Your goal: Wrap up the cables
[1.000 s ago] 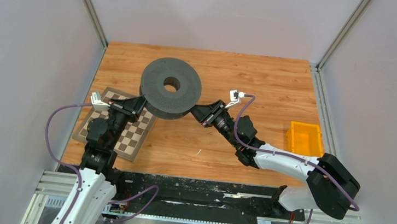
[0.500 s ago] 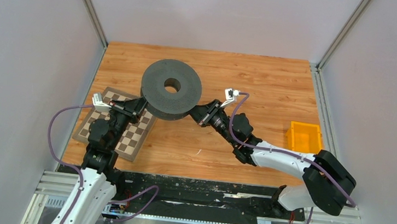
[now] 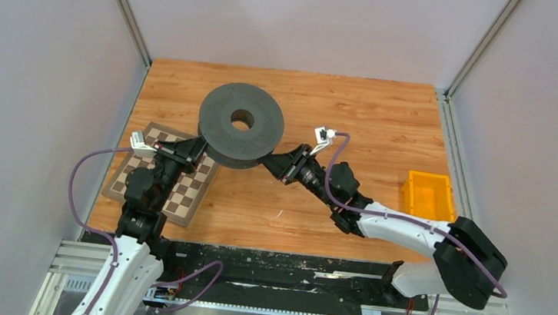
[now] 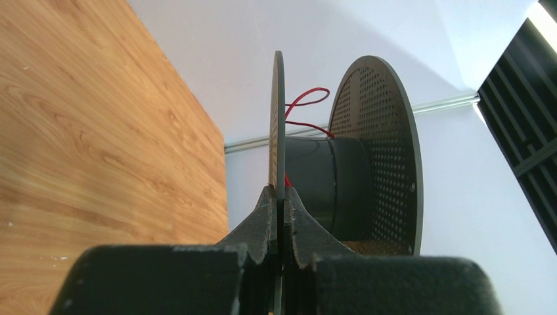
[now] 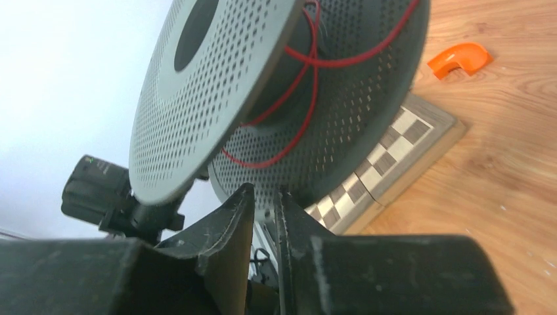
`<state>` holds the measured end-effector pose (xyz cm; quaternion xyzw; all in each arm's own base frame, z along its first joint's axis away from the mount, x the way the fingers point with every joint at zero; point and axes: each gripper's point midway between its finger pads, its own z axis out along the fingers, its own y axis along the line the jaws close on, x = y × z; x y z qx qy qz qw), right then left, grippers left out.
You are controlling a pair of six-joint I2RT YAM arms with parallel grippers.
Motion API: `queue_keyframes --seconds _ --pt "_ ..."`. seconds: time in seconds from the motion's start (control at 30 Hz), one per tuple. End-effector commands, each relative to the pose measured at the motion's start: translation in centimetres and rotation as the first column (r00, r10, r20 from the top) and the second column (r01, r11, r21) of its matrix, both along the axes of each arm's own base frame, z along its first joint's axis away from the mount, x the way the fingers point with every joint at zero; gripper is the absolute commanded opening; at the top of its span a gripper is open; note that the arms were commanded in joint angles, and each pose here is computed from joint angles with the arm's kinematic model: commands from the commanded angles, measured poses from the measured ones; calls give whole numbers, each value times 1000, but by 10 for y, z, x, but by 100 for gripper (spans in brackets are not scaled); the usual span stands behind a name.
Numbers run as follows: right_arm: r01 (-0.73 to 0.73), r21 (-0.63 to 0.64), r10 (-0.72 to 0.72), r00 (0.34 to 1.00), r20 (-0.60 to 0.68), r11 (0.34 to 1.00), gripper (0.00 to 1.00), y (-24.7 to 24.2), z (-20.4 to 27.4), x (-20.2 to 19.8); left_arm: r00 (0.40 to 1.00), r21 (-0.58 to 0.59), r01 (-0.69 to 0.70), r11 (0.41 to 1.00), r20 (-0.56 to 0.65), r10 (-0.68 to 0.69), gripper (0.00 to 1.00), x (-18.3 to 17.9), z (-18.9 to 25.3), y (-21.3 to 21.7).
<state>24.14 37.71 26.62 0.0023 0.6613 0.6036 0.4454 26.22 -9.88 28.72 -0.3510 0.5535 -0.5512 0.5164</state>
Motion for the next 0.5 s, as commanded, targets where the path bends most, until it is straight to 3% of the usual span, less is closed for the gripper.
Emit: queue_keyframes --seconds 0.0,0.13,0.23,0.37,0.43,0.47 --pt "18 -54 -13 995 97 998 22 -25 6 -17 986 -54 -7 999 165 16 0 -10 48 5" --pt "90 -187 -45 972 231 978 25 -48 0 -20 987 -51 16 999 162 -8 0 -11 50 1" --pt "196 -249 -70 895 440 948 23 -71 10 -18 987 -38 51 998 156 -45 0 -13 53 -5" --pt "367 -323 12 644 765 872 22 -91 27 -10 984 -27 138 990 118 -134 0 -17 56 -18" --pt "442 -352 110 485 868 825 24 -97 30 -9 980 -16 190 982 68 -188 0 -16 50 -27" --pt "473 -353 132 438 889 807 25 -101 32 -8 973 -6 221 975 68 -220 0 -19 54 -31"
